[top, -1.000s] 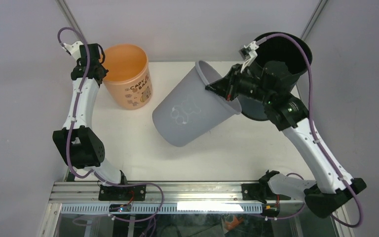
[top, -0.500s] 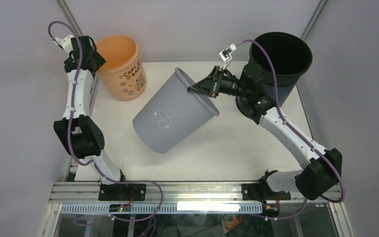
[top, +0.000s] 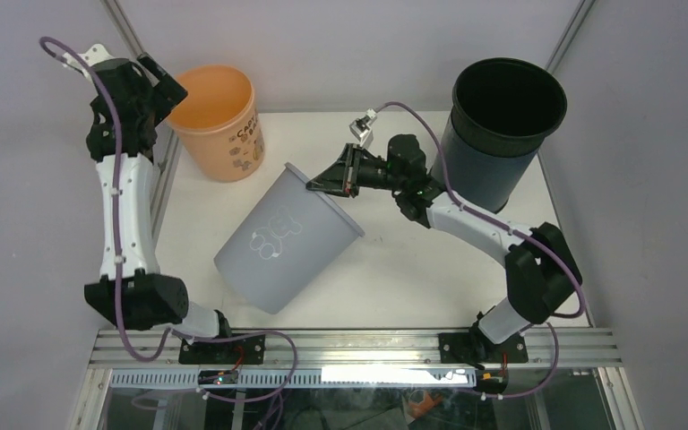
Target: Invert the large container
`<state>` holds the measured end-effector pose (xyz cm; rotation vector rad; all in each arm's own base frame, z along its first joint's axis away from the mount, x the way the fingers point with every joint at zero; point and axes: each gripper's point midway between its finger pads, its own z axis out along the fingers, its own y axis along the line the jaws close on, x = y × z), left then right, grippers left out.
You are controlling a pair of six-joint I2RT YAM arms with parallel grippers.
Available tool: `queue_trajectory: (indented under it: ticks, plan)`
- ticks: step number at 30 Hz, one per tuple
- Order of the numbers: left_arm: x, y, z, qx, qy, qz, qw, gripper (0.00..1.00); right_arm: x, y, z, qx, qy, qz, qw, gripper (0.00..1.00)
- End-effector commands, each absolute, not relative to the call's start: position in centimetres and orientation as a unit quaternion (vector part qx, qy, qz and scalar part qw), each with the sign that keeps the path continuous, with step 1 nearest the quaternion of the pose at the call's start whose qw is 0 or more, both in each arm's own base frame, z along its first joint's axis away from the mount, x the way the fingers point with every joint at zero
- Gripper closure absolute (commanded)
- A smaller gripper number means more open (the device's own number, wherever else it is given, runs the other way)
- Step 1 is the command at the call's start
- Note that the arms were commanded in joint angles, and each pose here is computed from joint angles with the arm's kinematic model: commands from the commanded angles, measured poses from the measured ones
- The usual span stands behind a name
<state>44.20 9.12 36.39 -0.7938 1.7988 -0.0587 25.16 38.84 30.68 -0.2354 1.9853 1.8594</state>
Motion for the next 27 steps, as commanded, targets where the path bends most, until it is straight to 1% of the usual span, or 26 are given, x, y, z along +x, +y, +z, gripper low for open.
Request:
queue_trajectory:
  ticks: [1, 4, 6, 10, 15, 16, 20, 22, 24, 27]
  plan:
    - [40.0, 6.2, 42.4, -0.296, 0.728, -0.088, 0.612, 0.01, 26.2, 39.8, 36.1, -0.082, 0.644, 0.729, 0.217, 1.00]
    - [38.6, 4.7, 41.8, -0.278, 0.740, -0.111, 0.603, 0.01, 26.9, 40.8, 35.2, -0.066, 0.630, 0.752, 0.180, 1.00]
    - [37.7, 3.9, 41.1, -0.269, 0.749, -0.125, 0.592, 0.01, 27.5, 41.0, 34.6, -0.057, 0.628, 0.758, 0.170, 1.00]
    - [36.1, 1.8, 39.8, -0.241, 0.765, -0.162, 0.575, 0.01, 29.6, 40.4, 32.7, -0.022, 0.642, 0.748, 0.169, 1.00]
    - [34.9, 1.5, 38.3, -0.223, 0.783, -0.152, 0.561, 0.01, 31.1, 39.8, 30.4, -0.007, 0.679, 0.711, 0.183, 1.00]
    - [34.9, 1.5, 38.1, -0.222, 0.784, -0.152, 0.559, 0.01, 31.1, 39.8, 30.1, -0.011, 0.687, 0.703, 0.187, 0.95]
    - [34.9, 1.0, 37.2, -0.220, 0.791, -0.164, 0.546, 0.01, 31.1, 39.5, 29.3, -0.028, 0.713, 0.669, 0.208, 0.58]
    - [35.0, 0.9, 36.8, -0.219, 0.794, -0.167, 0.542, 0.01, 31.2, 39.2, 28.4, -0.043, 0.734, 0.641, 0.223, 0.45]
    - [35.0, 0.9, 36.7, -0.218, 0.795, -0.167, 0.541, 0.01, 31.3, 38.8, 27.4, -0.059, 0.758, 0.606, 0.235, 0.39]
    - [34.9, 0.8, 36.6, -0.218, 0.795, -0.168, 0.540, 0.01, 31.3, 38.2, 26.0, -0.092, 0.794, 0.542, 0.261, 0.36]
